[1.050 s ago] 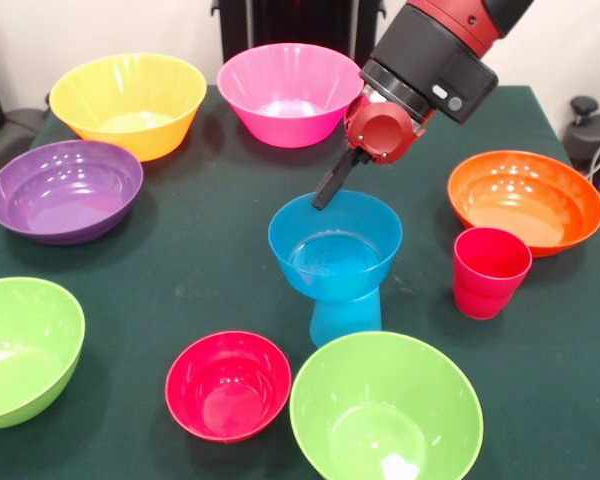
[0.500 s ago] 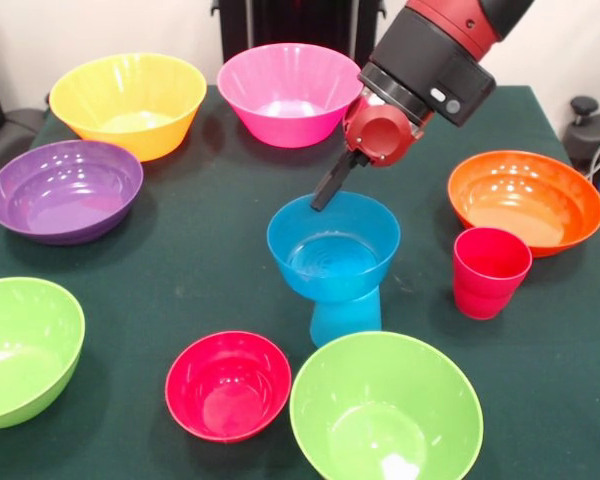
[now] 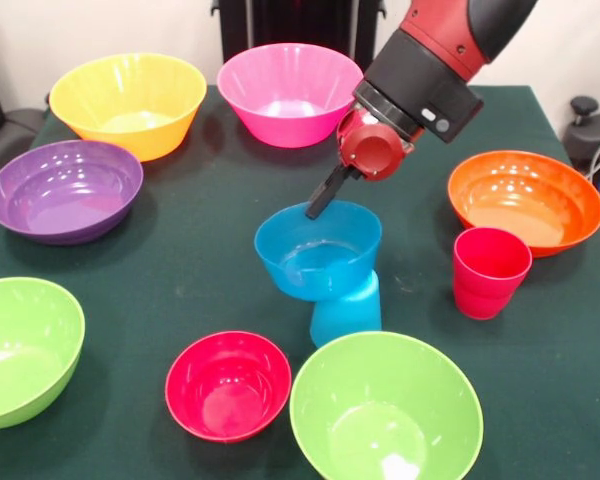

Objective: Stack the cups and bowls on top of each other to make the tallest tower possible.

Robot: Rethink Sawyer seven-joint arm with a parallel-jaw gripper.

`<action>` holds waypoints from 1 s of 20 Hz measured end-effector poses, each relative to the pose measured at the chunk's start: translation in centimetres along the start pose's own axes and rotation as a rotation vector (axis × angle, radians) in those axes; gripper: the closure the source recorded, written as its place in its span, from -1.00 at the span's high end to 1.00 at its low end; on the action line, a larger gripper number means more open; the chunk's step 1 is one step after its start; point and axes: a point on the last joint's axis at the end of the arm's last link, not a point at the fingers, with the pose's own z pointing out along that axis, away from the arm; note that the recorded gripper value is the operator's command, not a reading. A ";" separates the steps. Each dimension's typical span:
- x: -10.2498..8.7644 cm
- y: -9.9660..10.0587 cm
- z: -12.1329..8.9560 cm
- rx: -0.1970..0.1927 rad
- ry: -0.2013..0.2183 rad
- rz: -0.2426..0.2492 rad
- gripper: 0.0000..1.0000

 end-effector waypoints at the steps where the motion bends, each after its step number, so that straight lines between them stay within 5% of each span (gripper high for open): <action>1: 0.0 -0.3 0.2 0.002 -0.005 -0.006 -1.00; 20: -1.5 -0.2 1.5 -0.019 -0.083 -0.055 -1.00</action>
